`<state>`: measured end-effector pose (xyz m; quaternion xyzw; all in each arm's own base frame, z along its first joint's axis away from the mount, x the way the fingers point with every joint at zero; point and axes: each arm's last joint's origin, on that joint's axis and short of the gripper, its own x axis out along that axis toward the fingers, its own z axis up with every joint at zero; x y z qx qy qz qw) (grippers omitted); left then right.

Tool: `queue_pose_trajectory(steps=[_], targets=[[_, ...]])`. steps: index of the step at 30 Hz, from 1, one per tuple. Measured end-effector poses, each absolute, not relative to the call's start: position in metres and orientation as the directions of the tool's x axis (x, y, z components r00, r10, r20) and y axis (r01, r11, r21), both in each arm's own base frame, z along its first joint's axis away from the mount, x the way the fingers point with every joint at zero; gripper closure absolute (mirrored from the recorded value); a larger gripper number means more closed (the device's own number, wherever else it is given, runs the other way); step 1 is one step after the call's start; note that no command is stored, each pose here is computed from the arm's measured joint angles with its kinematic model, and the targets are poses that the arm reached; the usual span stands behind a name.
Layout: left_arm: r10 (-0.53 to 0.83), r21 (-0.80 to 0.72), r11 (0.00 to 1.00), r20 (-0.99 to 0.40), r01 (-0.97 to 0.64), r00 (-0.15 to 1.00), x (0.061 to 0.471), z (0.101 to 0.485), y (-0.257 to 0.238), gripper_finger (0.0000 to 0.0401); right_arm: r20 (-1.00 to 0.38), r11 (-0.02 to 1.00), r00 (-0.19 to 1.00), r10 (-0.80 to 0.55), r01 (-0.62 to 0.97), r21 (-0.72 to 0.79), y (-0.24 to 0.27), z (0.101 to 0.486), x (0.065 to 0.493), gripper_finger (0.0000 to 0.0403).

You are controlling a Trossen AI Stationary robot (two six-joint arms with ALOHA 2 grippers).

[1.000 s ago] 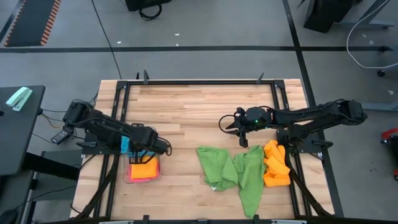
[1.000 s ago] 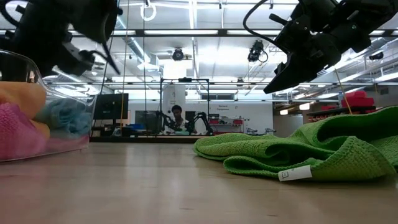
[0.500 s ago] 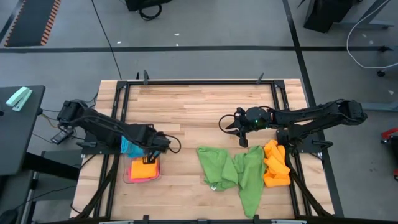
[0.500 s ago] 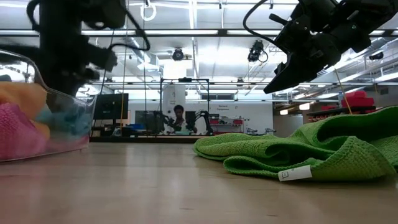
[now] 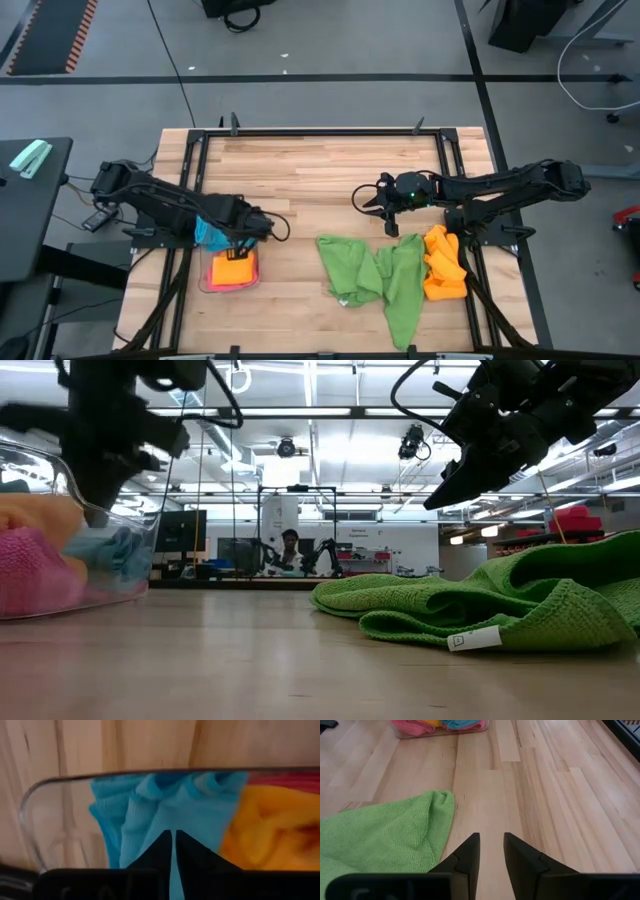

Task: Fold microfiber towels
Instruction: Adjust the blue microfiber cloth

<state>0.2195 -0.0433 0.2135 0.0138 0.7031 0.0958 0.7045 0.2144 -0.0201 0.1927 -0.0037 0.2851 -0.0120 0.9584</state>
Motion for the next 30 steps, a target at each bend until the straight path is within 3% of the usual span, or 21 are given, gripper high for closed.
queue_pose_trajectory(steps=[6, 14, 21, 30], targets=[[0.041, 0.070, 0.986, -0.981, -0.152, -0.187, 0.208, 0.235, -0.043, 0.0381, -0.546, 1.000, 0.838, -0.025, 0.023, -0.011, -0.020, 0.193, 0.214, 0.0307], [0.057, 0.116, 0.981, -0.941, -0.157, -0.335, 0.185, 0.196, -0.039, 0.0391, -0.546, 1.000, 0.837, -0.025, 0.023, -0.011, -0.020, 0.193, 0.214, 0.0307], [0.067, 0.114, 0.980, -0.960, -0.160, -0.272, 0.177, 0.158, -0.036, 0.0379, -0.542, 1.000, 0.840, -0.025, 0.024, -0.010, -0.020, 0.193, 0.215, 0.0307], [0.080, 0.137, 0.974, -0.953, -0.179, -0.293, 0.174, 0.159, -0.036, 0.0392, -0.541, 1.000, 0.841, -0.025, 0.025, -0.009, -0.020, 0.193, 0.215, 0.0307]])
